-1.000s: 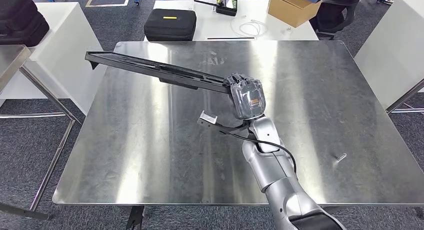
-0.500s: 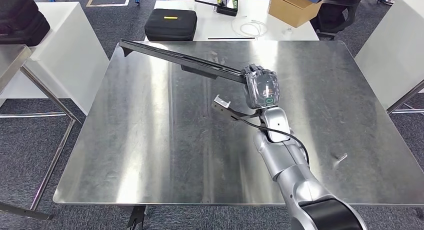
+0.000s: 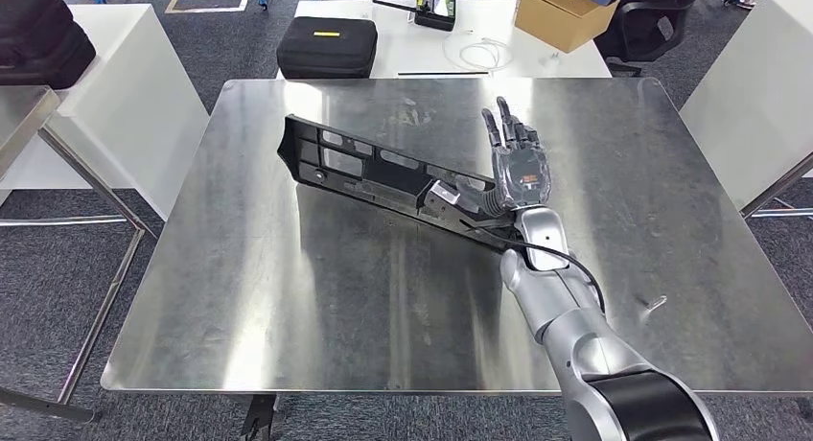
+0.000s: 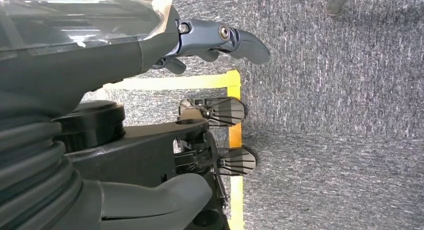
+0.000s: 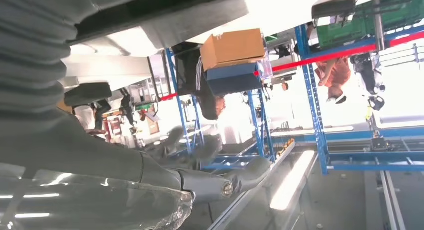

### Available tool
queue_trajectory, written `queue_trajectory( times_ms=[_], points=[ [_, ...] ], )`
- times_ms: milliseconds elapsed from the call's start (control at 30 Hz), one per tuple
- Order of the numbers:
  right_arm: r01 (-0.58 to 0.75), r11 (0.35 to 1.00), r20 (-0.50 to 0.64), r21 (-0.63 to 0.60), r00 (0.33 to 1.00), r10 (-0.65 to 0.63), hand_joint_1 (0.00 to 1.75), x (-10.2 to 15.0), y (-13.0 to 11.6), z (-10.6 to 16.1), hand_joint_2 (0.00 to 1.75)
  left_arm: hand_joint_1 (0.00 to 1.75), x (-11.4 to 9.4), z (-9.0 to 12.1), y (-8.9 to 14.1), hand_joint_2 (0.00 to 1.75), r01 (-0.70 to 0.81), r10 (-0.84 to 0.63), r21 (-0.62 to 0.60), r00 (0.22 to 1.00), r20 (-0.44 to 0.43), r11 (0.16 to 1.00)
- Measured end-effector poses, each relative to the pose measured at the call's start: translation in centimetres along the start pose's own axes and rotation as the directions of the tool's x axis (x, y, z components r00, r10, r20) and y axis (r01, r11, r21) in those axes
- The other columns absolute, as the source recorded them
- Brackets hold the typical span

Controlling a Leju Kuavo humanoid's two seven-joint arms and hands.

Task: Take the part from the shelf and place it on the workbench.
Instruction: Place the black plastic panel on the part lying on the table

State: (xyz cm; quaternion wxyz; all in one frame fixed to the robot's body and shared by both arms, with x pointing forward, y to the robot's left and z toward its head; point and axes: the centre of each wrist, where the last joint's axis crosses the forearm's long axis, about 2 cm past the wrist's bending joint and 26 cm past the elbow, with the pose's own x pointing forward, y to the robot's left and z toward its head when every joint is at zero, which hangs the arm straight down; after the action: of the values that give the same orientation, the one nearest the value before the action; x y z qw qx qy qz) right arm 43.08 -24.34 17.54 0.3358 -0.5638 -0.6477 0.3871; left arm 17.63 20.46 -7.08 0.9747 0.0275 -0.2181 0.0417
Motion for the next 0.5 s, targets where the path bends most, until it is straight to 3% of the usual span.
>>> queue_trajectory(
  times_ms=[267, 500],
  points=[
    [0.038, 0.999, 0.007, 0.009, 0.999, -0.038, 0.0, 0.09, 0.19, 0.12, 0.0, 0.0, 0.01, -0.03, 0.15, 0.0, -0.001, 0.001, 0.009, 1.0, -0.001, 1.0],
    [0.151, 0.988, 0.024, 0.021, 0.988, -0.151, 0.0, 0.58, 0.43, -0.18, 0.0, 0.0, 0.08, -0.04, 0.17, 0.0, -0.002, 0.002, 0.018, 1.0, 0.0, 1.0]
  ],
)
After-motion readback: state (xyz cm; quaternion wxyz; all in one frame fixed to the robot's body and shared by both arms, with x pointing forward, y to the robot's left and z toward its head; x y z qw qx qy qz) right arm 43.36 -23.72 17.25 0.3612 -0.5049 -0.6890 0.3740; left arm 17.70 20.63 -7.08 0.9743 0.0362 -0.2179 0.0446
